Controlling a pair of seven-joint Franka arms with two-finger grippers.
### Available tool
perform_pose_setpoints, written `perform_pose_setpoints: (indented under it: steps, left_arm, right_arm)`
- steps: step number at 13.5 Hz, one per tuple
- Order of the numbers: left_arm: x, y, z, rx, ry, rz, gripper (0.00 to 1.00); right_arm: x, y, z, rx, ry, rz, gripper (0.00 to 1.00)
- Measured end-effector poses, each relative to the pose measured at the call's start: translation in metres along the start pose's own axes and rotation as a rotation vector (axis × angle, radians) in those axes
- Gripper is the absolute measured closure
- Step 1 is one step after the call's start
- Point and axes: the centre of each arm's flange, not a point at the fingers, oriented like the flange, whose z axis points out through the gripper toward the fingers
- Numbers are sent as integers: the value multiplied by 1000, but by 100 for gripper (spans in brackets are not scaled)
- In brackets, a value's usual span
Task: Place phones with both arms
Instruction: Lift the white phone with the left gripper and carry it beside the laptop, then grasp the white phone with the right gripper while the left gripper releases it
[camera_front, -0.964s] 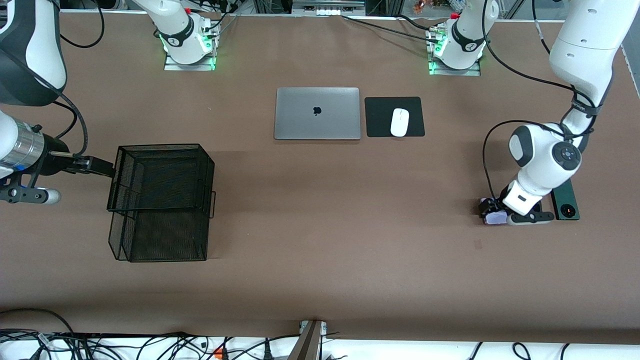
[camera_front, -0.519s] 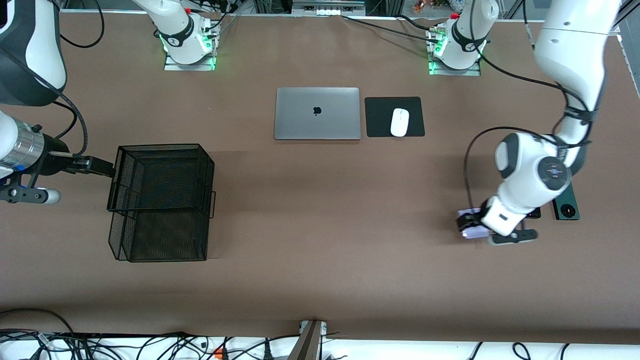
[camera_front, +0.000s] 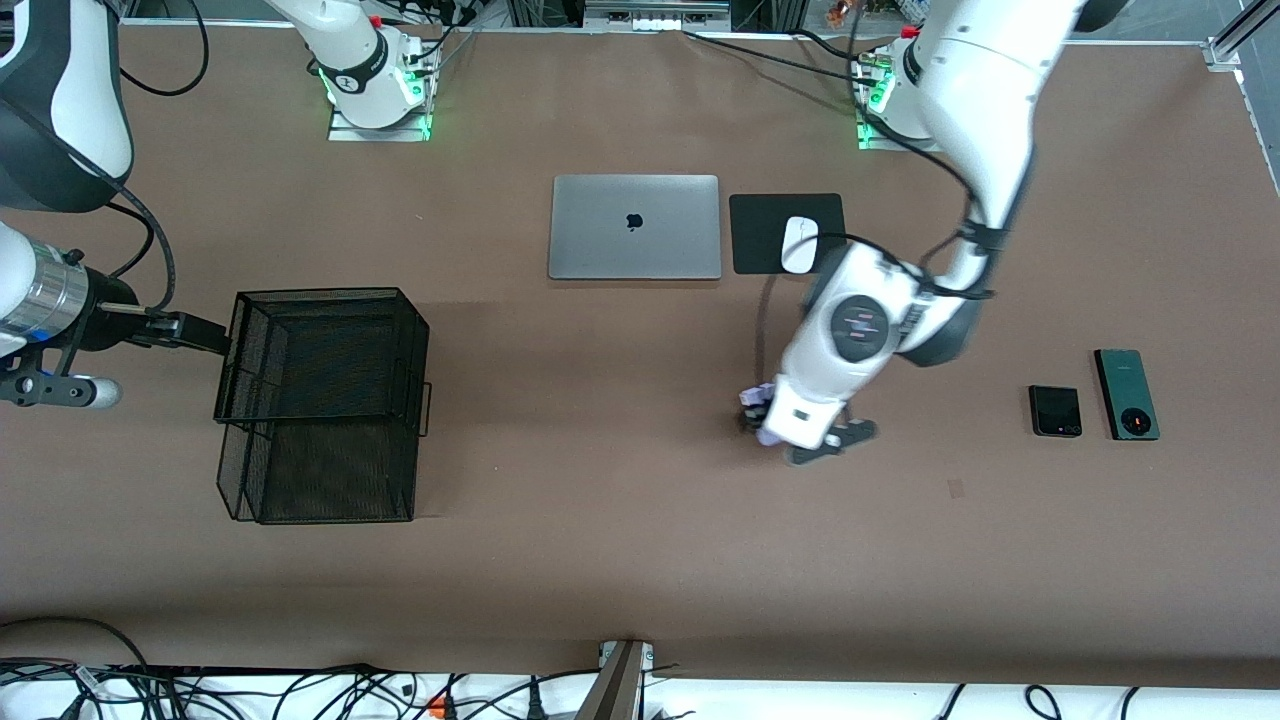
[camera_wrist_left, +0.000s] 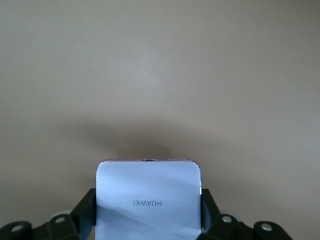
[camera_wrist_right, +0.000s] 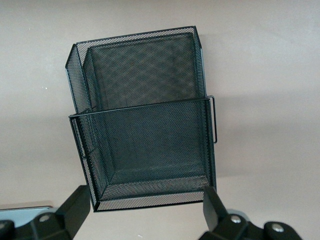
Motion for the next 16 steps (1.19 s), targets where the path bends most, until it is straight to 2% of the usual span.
perform_pose_setpoints:
  steps: [4, 6, 11, 13, 16]
  left_arm:
    - [-57, 66, 14, -14, 18, 19, 15]
    - [-80, 101, 29, -20, 61, 75, 15]
    - [-167, 162, 63, -10, 160, 263, 15]
    - [-180, 169, 75, -21, 210, 313, 15]
    - [-177, 166, 95, -12, 227, 330, 15]
  right_arm:
    - [0, 0, 0, 0, 0, 0, 0]
    - [0, 0, 0, 0, 0, 0, 0]
    - [0, 0, 0, 0, -1, 0, 0]
    - [0, 0, 0, 0, -1, 0, 0]
    - [0, 0, 0, 0, -1, 0, 0]
